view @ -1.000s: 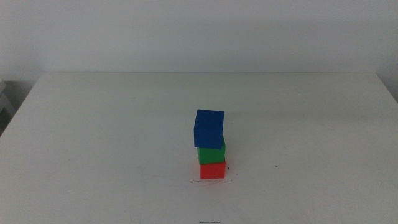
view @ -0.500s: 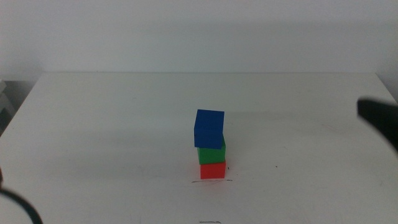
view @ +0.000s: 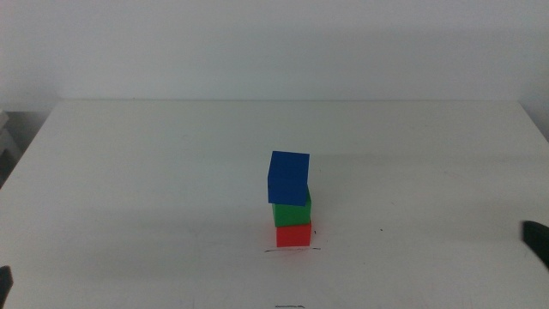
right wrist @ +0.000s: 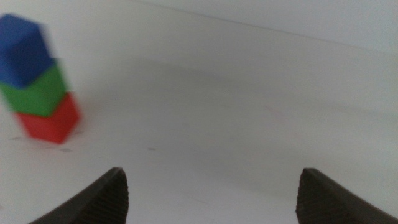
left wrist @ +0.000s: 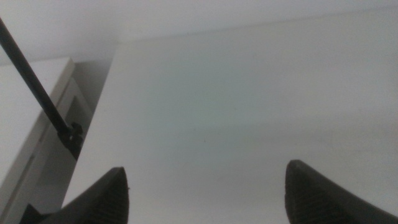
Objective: Stack red cubes first, then green, then blue cubes in a specific spot.
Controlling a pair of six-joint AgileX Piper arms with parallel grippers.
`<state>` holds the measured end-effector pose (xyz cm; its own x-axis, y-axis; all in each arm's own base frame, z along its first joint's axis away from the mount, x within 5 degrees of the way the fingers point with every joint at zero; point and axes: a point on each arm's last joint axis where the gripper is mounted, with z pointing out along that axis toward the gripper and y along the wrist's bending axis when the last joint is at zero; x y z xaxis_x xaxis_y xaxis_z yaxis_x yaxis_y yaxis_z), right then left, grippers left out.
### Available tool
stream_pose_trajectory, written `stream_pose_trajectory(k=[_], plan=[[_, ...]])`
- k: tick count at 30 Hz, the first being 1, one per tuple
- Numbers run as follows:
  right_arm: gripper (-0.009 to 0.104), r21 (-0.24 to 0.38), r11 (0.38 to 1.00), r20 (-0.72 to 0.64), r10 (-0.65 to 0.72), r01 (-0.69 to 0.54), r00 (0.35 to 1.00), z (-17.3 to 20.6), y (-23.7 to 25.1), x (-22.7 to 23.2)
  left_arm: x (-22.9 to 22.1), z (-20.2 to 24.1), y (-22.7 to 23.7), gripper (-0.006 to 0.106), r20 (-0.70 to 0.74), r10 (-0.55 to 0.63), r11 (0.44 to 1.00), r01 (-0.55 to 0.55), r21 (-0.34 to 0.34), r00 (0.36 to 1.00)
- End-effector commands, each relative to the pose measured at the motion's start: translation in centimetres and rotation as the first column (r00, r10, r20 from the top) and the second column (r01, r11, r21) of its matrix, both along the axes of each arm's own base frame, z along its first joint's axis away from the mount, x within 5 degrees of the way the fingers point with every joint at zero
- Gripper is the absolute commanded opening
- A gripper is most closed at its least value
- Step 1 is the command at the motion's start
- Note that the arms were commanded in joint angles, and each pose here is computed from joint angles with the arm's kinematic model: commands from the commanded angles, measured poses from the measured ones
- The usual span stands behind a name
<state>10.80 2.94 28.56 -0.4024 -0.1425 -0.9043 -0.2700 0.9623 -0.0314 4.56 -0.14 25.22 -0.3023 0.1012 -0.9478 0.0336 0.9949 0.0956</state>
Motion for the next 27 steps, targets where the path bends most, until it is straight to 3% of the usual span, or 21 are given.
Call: stream_pose_trajectory(k=[1, 7, 16, 21, 27], plan=[[0.087, 0.028, 0.997, 0.127, -0.078, 0.075, 0.989, 0.9, -1.1, -0.7, 0.0, 1.4, 0.0, 0.083, 0.109, 0.000, 1.000, 0.002, -0.017, 0.994], [0.087, 0.030, 0.990, 0.282, -0.142, 0.139, 0.949, -0.5, -2.3, -4.1, -0.7, -0.3, -0.3, 0.083, 0.134, -0.009, 0.998, 0.017, -0.061, 0.991], [0.087, 0.092, 0.976, 0.455, -0.219, 0.199, 0.863, -3.7, -2.9, -6.3, -0.7, -2.0, -0.4, 0.083, 0.138, -0.014, 0.994, 0.028, -0.102, 0.990], [0.087, 0.148, 0.963, 0.420, -0.269, 0.227, 0.867, -6.2, -2.9, -5.8, -0.6, -2.1, -0.4, 0.083, 0.151, -0.010, 0.995, 0.025, -0.099, 0.988], [0.087, 0.156, 0.959, 0.375, -0.278, 0.236, 0.884, -7.9, -2.9, -5.5, -0.1, -3.9, -0.3, 0.083, 0.127, -0.004, 0.995, 0.017, -0.103, 0.992]])
